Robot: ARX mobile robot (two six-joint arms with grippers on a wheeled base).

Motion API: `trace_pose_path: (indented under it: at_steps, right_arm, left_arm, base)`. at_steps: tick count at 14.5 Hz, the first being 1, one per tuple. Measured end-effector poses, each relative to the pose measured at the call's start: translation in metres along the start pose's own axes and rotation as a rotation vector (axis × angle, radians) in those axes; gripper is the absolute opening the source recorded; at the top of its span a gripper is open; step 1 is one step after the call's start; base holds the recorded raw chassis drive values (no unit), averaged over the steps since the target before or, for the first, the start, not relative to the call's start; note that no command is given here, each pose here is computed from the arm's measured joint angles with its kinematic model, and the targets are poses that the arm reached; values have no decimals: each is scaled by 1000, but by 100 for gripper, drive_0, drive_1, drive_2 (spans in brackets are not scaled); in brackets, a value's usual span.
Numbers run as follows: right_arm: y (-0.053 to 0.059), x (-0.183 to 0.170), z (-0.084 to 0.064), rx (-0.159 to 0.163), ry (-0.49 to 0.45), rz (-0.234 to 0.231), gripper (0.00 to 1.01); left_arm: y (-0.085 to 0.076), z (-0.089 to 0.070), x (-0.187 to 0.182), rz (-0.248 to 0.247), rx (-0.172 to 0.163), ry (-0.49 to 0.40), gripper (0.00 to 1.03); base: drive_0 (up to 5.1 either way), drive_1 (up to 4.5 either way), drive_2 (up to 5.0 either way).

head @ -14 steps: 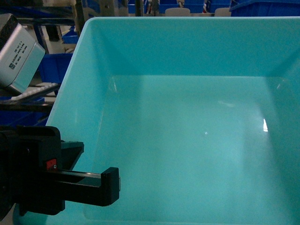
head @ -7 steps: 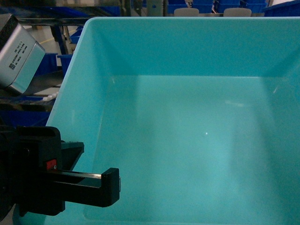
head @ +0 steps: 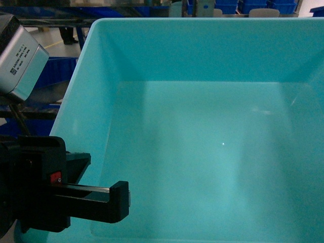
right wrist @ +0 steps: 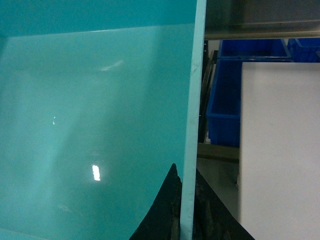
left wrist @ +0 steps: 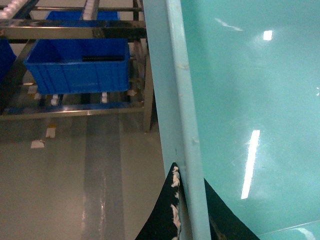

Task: Organize blue bins on left shelf correctly

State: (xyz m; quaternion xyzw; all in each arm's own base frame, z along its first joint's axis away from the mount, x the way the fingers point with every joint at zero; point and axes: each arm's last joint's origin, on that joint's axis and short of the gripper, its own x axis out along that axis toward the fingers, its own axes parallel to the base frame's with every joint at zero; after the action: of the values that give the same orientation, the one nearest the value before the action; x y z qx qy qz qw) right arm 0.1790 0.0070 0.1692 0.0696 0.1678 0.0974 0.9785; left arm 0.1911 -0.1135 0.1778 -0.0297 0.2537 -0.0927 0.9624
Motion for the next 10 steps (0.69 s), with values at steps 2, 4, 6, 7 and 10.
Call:
trace_pose_path:
  at_steps: [2, 4, 6, 7, 10]
  right_arm:
    - [0, 0, 0, 1, 1, 0, 2]
    - [0, 0, 0, 1, 2, 0, 2]
    - [0, 0, 0, 1, 2, 0, 2]
    - [0, 0, 0, 1, 1, 0, 2]
    - [0, 0, 0, 1, 1, 0, 2]
  left_arm:
    - [0, 0, 0, 0, 4, -1, 2]
    - [0, 0, 0, 0, 5, -1, 2]
    - [0, 0, 0, 0, 5, 0, 2]
    - [0, 0, 0, 0, 5, 0, 2]
    - [0, 0, 0, 0, 5, -1, 2]
  base:
    - [-502, 244, 244]
    - [-502, 244, 244]
    - [-502, 244, 244]
    - [-502, 244, 244]
    - [-502, 244, 244]
